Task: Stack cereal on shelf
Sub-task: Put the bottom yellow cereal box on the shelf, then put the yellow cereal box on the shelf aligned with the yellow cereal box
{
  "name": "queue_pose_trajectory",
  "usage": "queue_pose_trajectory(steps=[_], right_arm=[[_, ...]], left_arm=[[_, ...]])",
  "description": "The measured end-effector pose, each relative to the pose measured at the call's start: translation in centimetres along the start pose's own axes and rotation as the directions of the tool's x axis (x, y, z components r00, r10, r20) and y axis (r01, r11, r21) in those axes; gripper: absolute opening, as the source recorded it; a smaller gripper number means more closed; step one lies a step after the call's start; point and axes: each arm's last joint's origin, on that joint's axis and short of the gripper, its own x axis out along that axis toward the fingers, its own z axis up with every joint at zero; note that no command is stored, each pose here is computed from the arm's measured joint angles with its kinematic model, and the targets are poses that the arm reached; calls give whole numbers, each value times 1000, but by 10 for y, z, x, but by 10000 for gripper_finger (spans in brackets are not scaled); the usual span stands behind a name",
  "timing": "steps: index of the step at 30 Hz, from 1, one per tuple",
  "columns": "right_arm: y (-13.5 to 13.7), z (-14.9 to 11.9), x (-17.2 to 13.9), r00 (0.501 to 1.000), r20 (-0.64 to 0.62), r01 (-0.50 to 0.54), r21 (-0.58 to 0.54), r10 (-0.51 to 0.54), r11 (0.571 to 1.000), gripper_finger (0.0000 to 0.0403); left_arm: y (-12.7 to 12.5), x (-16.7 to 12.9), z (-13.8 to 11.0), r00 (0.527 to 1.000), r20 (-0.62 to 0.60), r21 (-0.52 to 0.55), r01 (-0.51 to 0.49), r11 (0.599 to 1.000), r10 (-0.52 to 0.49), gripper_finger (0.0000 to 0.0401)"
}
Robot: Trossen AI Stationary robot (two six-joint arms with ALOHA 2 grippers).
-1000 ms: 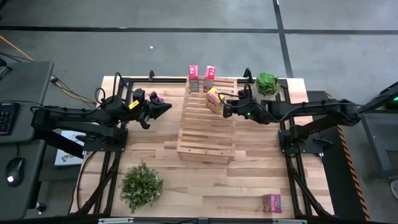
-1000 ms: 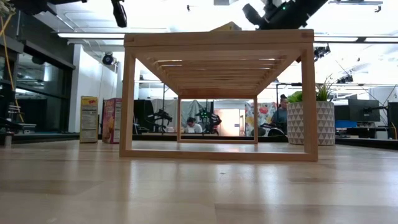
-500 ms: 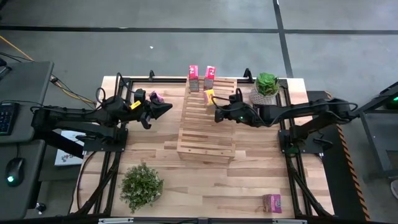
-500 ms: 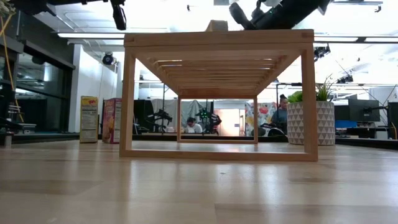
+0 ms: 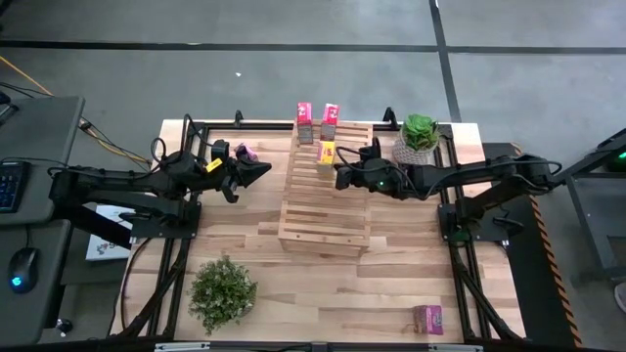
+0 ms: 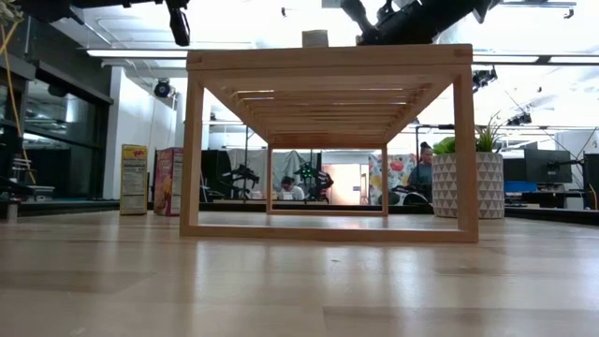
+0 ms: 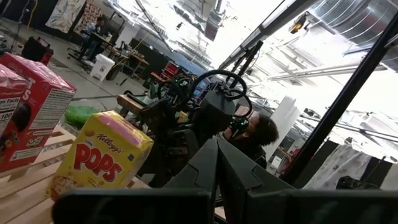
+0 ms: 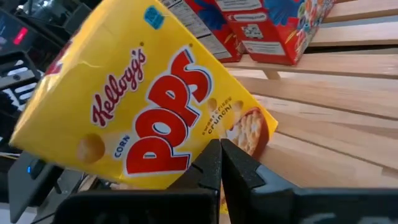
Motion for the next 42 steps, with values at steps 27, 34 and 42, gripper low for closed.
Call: queue_pose_trajectory(steps=[27,34,42], right_arm=[[-8,36,-74,1000,18,5,-56,-4,998,0],[-9,28,-72,999,-23,33,-69,-34,997,0],[-9,25,-68,999,-35,39,-76,-41,996,0]], left_arm=[[26,-20,57,548,-362,330,-681,654,754,207],[56,-44,50,168,-396,347,-883,316,903,286],[84,-61,26,-15,-341,140,-990,35,940,294]])
